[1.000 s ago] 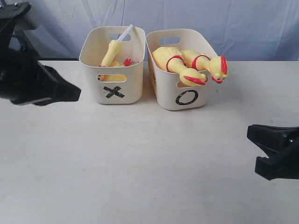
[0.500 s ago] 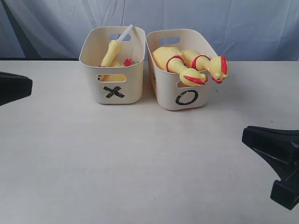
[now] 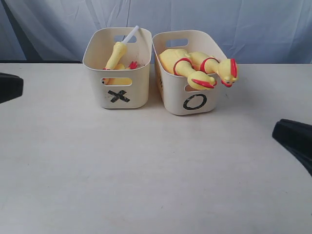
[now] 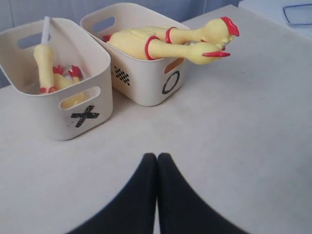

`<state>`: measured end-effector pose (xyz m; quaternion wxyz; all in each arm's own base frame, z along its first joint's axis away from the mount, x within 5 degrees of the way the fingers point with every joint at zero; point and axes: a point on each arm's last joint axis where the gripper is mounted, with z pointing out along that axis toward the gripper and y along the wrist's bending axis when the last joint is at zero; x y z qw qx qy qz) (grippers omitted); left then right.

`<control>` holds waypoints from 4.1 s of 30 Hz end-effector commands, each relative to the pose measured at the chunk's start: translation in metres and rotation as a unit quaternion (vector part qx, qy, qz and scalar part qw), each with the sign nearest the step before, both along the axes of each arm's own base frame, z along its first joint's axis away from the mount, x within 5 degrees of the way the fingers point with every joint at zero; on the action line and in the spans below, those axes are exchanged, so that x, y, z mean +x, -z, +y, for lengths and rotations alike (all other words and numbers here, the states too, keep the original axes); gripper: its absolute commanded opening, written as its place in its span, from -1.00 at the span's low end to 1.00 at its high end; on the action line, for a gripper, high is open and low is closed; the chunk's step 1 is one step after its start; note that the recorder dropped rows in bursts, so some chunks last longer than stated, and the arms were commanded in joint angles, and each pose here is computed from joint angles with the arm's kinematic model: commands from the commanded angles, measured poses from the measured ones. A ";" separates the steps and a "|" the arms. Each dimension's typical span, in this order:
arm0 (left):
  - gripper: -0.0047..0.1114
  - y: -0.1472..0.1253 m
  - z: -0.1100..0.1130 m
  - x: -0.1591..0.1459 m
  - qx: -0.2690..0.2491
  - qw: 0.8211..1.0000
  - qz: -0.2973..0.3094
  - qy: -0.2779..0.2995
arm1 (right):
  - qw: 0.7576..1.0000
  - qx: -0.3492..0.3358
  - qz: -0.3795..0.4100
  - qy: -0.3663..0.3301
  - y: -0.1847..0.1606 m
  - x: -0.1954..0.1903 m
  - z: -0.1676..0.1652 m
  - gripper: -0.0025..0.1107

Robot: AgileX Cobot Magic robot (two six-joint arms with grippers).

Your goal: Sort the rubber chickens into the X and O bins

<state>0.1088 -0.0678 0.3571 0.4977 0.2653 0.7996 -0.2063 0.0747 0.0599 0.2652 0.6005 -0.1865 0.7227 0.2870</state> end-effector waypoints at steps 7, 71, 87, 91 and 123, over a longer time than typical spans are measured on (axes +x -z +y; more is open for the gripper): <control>-0.92 -0.022 0.030 -0.049 -0.018 0.987 -0.122 -0.108 | 0.989 0.015 -0.098 0.110 -0.015 -0.018 -0.020 -0.96; -0.92 -0.024 0.032 -0.159 -0.043 0.933 -0.327 -0.142 | 0.838 -0.451 -0.243 0.187 0.002 -0.039 -0.045 -0.96; -0.92 -0.018 0.058 -0.127 -0.067 0.854 -0.440 -0.271 | 0.771 -0.550 -0.250 0.200 0.009 -0.035 -0.054 -0.96; -0.92 -0.011 0.067 -0.118 -0.088 0.815 -0.479 -0.314 | 0.776 -0.546 -0.244 0.198 0.019 -0.032 -0.054 -0.96; -0.92 0.146 0.068 -0.052 0.095 0.903 -0.290 -0.303 | 0.775 -0.561 -0.222 0.186 0.048 -0.024 -0.056 -0.96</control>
